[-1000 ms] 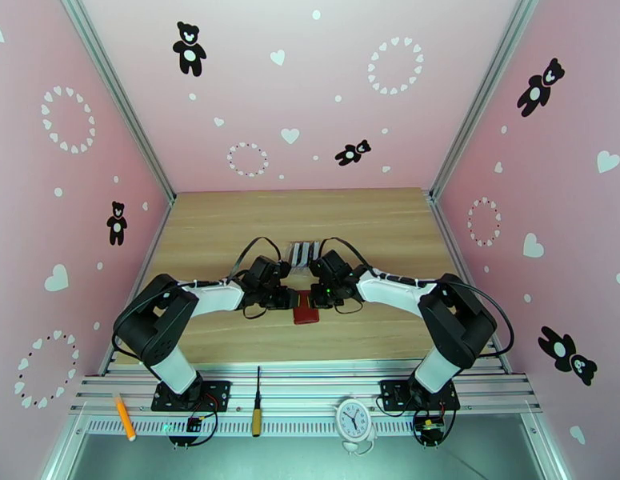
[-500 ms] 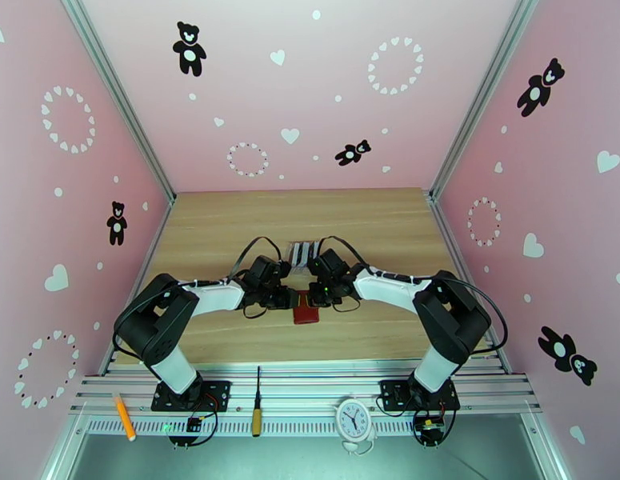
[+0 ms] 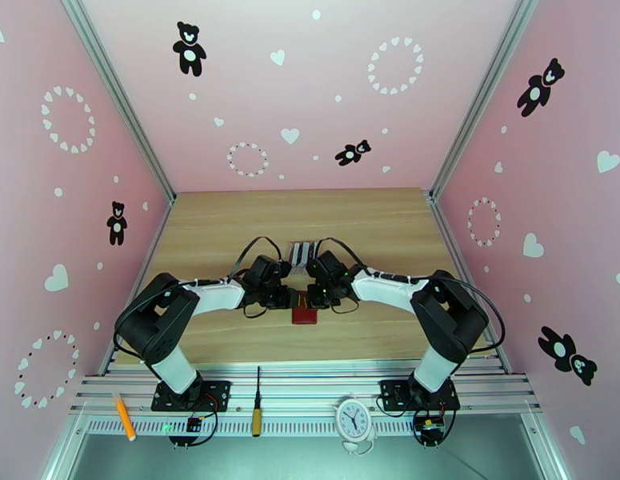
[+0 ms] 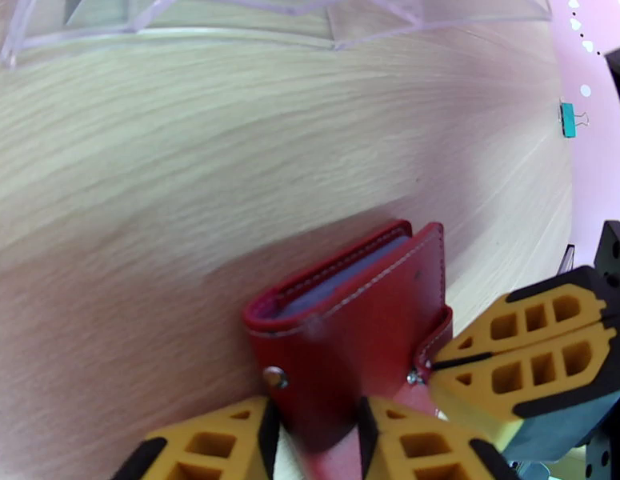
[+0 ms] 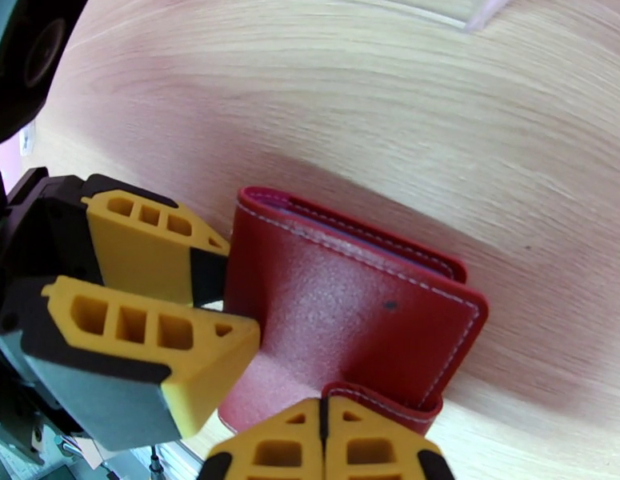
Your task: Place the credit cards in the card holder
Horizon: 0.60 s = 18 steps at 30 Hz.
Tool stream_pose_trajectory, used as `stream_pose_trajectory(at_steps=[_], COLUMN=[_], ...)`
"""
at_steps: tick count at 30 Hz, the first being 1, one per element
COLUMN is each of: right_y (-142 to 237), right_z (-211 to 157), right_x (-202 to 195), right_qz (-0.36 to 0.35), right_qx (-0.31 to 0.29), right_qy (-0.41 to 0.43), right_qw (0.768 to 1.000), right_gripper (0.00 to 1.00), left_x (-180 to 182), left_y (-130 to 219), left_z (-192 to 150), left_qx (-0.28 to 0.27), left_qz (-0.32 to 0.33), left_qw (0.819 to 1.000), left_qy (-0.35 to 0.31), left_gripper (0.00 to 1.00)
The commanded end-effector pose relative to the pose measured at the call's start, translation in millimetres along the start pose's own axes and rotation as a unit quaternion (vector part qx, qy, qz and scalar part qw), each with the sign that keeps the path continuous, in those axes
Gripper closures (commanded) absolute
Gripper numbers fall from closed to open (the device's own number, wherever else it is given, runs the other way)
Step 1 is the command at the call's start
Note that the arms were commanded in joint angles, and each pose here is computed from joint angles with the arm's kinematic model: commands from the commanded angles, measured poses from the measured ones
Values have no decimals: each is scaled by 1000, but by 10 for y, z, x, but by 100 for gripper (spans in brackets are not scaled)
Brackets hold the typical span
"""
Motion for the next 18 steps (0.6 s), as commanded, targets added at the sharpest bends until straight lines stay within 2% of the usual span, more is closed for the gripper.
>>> stream_pose_trajectory(at_steps=[1,18], right_y=[-105,-222], right_z=[-53,-137], right_x=[-2,-72], right_qz=[-15,-58], right_qx=[20,38], right_qy=[-3,-18], right_qw=[1000,997], right_gripper=[94,94], left_x=[147,165], left_y=[-114,-131], left_z=[-72,-80], left_qx=[18,22], left_qz=[33,37], left_qw=[999,999], left_qy=[11,13], left_gripper=[64,65])
Point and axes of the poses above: each hand's point on the last joint's axis, 136 mm out from that joint toward the fingers, its own y axis back along the fingers, its own x axis along the line the jaws close on, z = x × y, the point moved 8 cm from there along y, back along the fingers, and after that the axes turned 6 degrees about y, right-handed, at the moved point
